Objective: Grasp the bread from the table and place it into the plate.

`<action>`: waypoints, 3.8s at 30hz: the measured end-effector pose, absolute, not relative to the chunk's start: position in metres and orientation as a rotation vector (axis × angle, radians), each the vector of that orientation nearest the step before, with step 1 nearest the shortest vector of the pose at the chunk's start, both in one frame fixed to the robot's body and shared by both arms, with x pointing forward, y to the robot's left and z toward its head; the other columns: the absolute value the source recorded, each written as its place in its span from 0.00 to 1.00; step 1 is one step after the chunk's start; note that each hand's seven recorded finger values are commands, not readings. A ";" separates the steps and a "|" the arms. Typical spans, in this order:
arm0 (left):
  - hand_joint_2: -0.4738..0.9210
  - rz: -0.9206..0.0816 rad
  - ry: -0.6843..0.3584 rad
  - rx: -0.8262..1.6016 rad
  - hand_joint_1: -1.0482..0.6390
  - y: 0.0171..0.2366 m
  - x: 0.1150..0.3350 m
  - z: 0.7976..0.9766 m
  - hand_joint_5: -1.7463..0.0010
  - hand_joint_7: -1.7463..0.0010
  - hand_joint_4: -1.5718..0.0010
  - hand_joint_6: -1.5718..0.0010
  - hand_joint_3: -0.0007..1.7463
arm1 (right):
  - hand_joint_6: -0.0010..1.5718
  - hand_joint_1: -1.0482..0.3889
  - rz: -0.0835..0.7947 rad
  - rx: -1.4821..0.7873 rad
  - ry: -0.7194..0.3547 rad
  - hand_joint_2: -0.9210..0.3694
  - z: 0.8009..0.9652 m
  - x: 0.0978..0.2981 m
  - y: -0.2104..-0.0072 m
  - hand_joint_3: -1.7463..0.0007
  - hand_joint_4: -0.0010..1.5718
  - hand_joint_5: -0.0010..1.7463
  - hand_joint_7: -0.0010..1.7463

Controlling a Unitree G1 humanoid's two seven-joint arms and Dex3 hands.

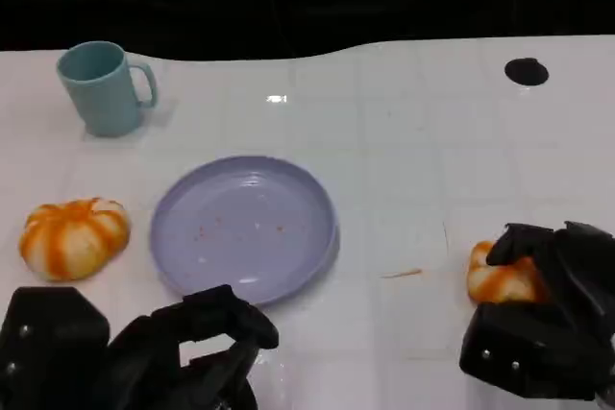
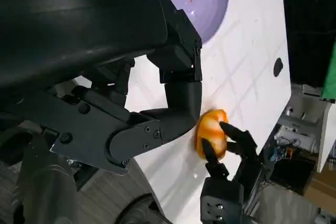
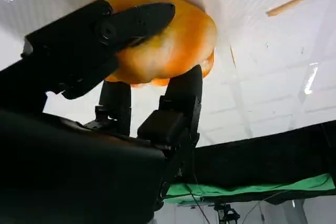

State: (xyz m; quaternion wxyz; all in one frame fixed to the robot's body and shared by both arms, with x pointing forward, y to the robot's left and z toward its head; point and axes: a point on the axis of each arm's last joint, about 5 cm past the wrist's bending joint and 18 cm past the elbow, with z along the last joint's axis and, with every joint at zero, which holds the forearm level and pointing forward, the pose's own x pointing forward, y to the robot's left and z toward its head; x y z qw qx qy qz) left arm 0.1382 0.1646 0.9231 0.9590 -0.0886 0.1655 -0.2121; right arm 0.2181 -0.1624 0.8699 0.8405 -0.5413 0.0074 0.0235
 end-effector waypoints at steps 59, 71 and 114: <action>0.87 -0.484 0.333 -0.151 0.43 0.157 0.130 0.925 0.00 0.13 0.55 0.62 0.51 | 0.46 0.64 0.382 -0.581 -0.239 0.31 0.918 0.271 -0.010 0.41 0.46 0.94 0.56; 0.88 -0.494 0.323 -0.148 0.44 0.155 0.130 0.928 0.00 0.14 0.56 0.62 0.51 | 0.17 0.36 0.667 -0.702 -0.115 0.00 0.921 0.278 -0.006 0.85 0.02 0.15 0.00; 0.88 -0.473 0.326 -0.157 0.43 0.158 0.135 0.922 0.00 0.14 0.56 0.62 0.50 | 0.42 0.64 0.437 -0.236 -0.275 0.31 0.921 0.183 -0.130 0.33 0.43 0.86 0.79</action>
